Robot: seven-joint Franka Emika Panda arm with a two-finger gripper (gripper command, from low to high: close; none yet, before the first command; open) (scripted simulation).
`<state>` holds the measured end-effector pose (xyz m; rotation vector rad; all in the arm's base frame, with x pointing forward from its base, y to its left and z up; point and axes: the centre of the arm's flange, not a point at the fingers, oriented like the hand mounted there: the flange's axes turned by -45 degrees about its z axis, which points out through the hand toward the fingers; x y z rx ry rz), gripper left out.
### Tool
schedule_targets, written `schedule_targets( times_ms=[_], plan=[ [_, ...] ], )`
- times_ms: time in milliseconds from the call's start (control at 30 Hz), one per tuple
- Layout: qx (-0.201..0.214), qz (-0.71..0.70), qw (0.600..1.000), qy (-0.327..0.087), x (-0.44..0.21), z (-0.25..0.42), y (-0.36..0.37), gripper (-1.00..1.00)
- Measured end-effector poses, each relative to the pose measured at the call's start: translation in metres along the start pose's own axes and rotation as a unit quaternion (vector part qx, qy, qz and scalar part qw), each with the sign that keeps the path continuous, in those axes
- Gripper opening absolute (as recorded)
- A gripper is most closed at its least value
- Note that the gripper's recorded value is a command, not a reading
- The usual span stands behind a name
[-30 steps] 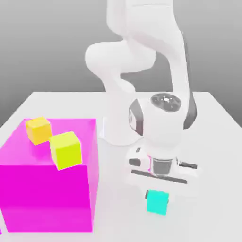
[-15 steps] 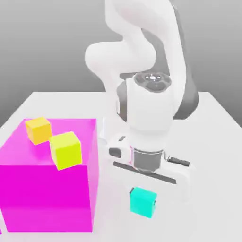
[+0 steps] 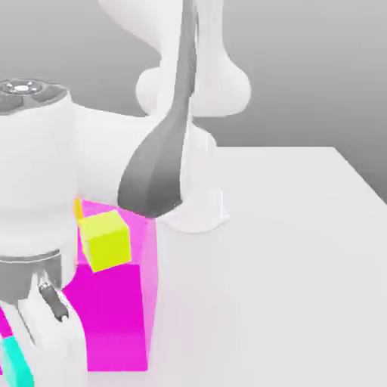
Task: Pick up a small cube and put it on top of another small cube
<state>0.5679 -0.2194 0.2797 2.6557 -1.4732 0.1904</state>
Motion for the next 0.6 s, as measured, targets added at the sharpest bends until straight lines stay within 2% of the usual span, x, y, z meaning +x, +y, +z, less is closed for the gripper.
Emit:
schedule_targets(
  times_ms=[133,233,333,467,500,600],
  plan=[
    [-0.013,0.056,0.998,-0.004,0.038,0.016,0.065,-1.00],
    [-0.010,0.073,0.997,-0.035,0.033,0.033,0.102,-1.00],
    [-0.004,0.158,0.985,-0.068,0.037,0.038,0.137,-1.00],
    [-0.002,0.190,0.979,-0.078,0.032,0.090,0.146,-1.00],
    [-0.002,0.191,0.978,-0.079,0.030,0.099,0.146,1.00],
    [-0.002,0.191,0.978,-0.079,0.030,0.099,0.146,1.00]
  ],
)
